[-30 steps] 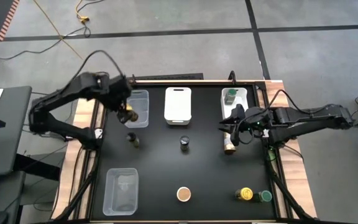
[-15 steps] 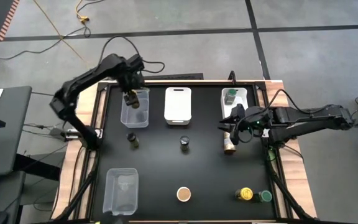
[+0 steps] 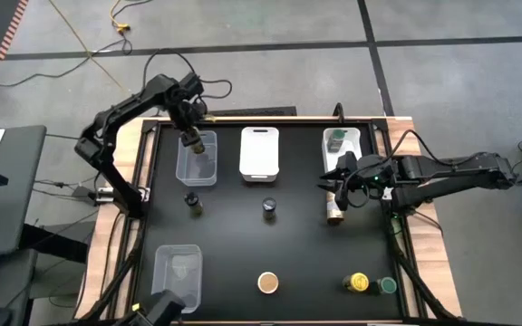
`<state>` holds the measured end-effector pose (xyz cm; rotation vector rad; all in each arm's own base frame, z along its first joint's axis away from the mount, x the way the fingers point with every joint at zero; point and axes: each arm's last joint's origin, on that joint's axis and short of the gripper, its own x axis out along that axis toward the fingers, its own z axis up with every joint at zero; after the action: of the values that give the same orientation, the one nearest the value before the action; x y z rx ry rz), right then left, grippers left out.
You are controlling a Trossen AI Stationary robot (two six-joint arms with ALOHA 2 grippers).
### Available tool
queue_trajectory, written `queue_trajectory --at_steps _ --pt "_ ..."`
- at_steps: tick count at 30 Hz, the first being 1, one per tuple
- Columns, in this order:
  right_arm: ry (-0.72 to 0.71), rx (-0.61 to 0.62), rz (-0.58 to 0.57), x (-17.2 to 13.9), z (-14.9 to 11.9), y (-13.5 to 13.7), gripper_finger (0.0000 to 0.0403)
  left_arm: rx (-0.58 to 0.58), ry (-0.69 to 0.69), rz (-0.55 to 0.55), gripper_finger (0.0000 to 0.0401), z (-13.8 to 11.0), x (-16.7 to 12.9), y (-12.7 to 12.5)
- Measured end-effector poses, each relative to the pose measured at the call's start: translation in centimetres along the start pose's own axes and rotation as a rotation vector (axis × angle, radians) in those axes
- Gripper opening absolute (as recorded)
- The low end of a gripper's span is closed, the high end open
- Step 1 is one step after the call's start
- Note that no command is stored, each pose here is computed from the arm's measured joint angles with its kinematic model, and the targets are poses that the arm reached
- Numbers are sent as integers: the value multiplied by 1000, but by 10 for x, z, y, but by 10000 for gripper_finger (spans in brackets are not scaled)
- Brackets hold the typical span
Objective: Sort spices by type
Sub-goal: Put the top yellow spice bottle into the top transparent bin
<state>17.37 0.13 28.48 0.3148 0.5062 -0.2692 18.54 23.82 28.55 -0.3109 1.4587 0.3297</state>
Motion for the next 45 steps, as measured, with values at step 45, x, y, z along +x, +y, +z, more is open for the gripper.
queue_trajectory --at_steps 45 --pt "-6 29 -22 1 2 -4 172 -65 -1 112 243 -11 28 -1"
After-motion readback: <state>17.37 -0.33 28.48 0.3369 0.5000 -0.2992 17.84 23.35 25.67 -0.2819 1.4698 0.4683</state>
